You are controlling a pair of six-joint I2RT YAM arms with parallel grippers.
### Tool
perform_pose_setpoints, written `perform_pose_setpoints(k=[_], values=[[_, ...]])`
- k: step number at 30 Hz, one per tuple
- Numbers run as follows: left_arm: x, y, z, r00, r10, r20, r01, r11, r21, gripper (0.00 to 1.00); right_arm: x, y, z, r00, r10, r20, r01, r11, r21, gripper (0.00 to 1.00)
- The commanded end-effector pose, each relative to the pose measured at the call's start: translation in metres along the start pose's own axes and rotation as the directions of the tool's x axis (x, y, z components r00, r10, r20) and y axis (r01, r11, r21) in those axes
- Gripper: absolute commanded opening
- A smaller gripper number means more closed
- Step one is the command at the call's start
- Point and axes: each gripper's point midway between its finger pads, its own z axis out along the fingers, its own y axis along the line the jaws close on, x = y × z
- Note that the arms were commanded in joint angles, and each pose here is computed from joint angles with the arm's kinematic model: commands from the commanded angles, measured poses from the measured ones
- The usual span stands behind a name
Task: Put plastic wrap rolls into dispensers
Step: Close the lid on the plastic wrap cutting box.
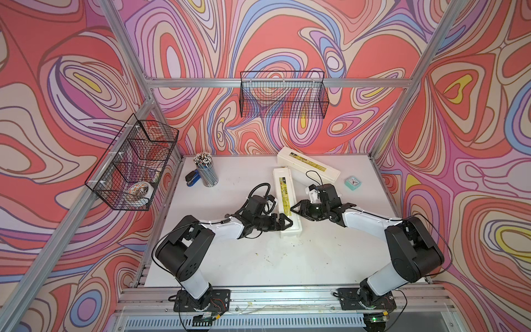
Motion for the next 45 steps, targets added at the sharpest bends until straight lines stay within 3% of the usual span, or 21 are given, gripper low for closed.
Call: perform_pose_setpoints(k=[1, 5, 11, 15, 19, 22, 26, 32, 33, 35, 37, 40, 45], values=[[0.054, 0.113, -0.010, 0.972, -0.208, -0.109, 0.150, 0.906, -0.396, 0.76, 0.064, -0.075, -0.002, 0.979, 0.095, -0.181, -0.034, 0.949, 0.312, 0.31], [0.056, 0.115, -0.006, 0.966, -0.229, -0.123, 0.165, 0.906, -0.389, 0.66, 0.065, -0.076, -0.001, 0.978, 0.103, -0.180, -0.042, 0.949, 0.313, 0.30], [0.058, 0.112, -0.002, 0.972, -0.175, -0.160, 0.094, 0.904, -0.417, 0.64, 0.073, -0.081, 0.002, 0.973, 0.139, -0.182, -0.076, 0.946, 0.315, 0.27], [0.066, 0.119, 0.012, 0.956, -0.225, -0.189, 0.126, 0.894, -0.430, 0.48, 0.069, -0.082, -0.004, 0.977, 0.133, -0.168, -0.069, 0.937, 0.341, 0.27], [0.074, 0.132, 0.008, 0.951, -0.259, -0.166, 0.152, 0.865, -0.478, 0.41, 0.065, -0.080, -0.011, 0.981, 0.124, -0.147, -0.064, 0.931, 0.359, 0.28], [0.072, 0.127, 0.005, 0.956, -0.246, -0.159, 0.148, 0.873, -0.464, 0.47, 0.070, -0.084, -0.010, 0.978, 0.140, -0.157, -0.074, 0.927, 0.367, 0.28], [0.047, 0.111, -0.003, 0.975, -0.178, -0.130, 0.098, 0.878, -0.468, 0.57, 0.075, -0.079, -0.004, 0.974, 0.148, -0.171, -0.089, 0.945, 0.313, 0.29], [0.041, 0.102, -0.002, 0.974, -0.160, -0.163, 0.068, 0.886, -0.459, 0.61, 0.094, -0.077, -0.005, 0.965, 0.166, -0.203, -0.112, 0.961, 0.253, 0.32], [0.043, 0.104, -0.003, 0.972, -0.165, -0.166, 0.071, 0.884, -0.463, 0.61, 0.097, -0.073, -0.007, 0.966, 0.159, -0.205, -0.111, 0.967, 0.228, 0.35], [0.047, 0.106, -0.004, 0.970, -0.170, -0.171, 0.073, 0.882, -0.466, 0.61, 0.101, -0.065, -0.014, 0.972, 0.133, -0.196, -0.099, 0.980, 0.171, 0.53], [0.051, 0.108, -0.004, 0.968, -0.181, -0.176, 0.079, 0.879, -0.471, 0.61, 0.103, -0.061, -0.023, 0.978, 0.098, -0.184, -0.069, 0.985, 0.156, 0.58], [0.056, 0.112, -0.003, 0.962, -0.204, -0.182, 0.095, 0.873, -0.479, 0.61, 0.110, -0.065, -0.033, 0.978, 0.080, -0.193, -0.046, 0.983, 0.175, 0.55], [0.060, 0.115, -0.001, 0.956, -0.229, -0.185, 0.114, 0.868, -0.484, 0.61, 0.133, -0.087, -0.019, 0.954, 0.156, -0.255, -0.102, 0.972, 0.212, 0.38]])
